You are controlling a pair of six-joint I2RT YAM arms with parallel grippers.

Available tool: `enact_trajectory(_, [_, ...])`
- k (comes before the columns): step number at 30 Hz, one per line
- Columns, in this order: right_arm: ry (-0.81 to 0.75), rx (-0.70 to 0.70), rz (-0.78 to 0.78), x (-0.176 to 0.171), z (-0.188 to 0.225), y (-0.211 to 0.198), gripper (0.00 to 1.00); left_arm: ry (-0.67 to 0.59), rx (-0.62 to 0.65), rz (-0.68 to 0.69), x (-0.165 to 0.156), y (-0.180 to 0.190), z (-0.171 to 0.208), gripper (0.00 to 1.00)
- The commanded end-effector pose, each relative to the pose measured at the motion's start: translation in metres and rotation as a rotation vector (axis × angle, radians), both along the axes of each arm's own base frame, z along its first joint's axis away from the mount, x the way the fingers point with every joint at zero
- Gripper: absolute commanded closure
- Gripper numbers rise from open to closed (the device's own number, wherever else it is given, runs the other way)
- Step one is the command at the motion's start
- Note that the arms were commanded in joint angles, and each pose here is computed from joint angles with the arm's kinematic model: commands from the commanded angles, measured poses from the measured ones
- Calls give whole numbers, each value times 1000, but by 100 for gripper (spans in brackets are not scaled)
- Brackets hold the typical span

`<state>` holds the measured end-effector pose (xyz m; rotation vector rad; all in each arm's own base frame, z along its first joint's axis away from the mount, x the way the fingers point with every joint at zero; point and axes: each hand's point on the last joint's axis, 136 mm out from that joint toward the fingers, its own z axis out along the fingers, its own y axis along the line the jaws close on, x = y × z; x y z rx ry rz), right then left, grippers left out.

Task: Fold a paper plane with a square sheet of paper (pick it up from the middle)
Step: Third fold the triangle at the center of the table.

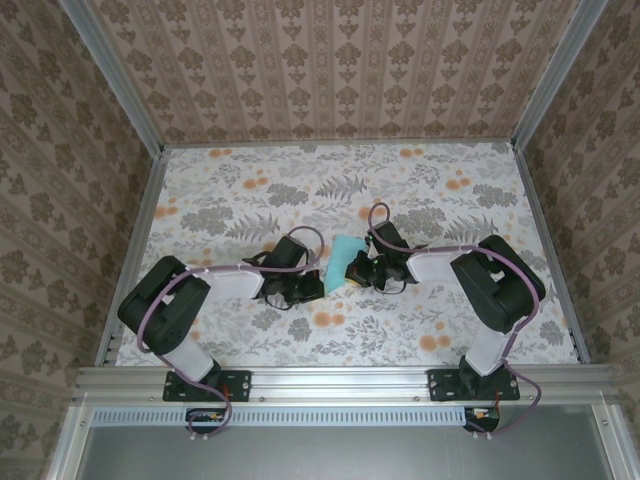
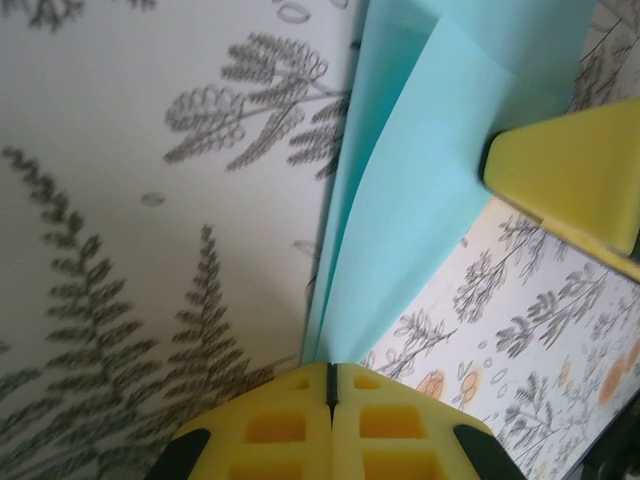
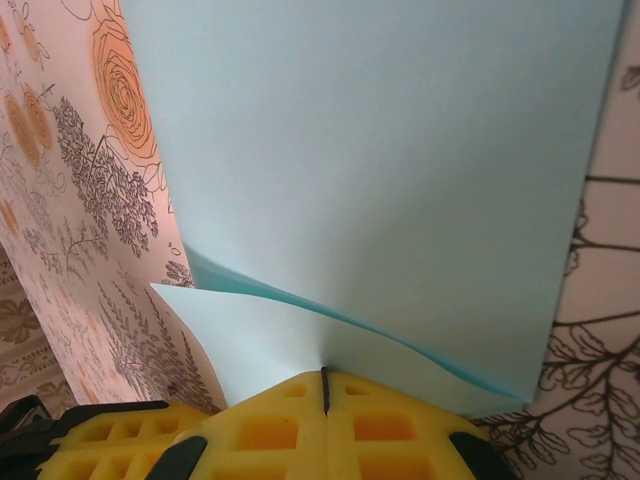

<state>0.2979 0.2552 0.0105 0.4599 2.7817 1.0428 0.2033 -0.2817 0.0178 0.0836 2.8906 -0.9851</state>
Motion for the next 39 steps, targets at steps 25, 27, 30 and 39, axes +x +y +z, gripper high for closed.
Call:
enact_trajectory(25, [-86,9,128,8,24,15,99,-13,3,43,34,-31,6,100])
enact_trajectory(27, [-79,14,144,6,22,20,99,2,18,46,31,-28,1,100])
enact_trajectory(30, [-72,14,171,3,18,27,99,16,35,49,29,-25,-4,100])
enact_trajectory(39, [-25,-49,183,-6,-4,19,99,71,120,53,22,-14,-17,100])
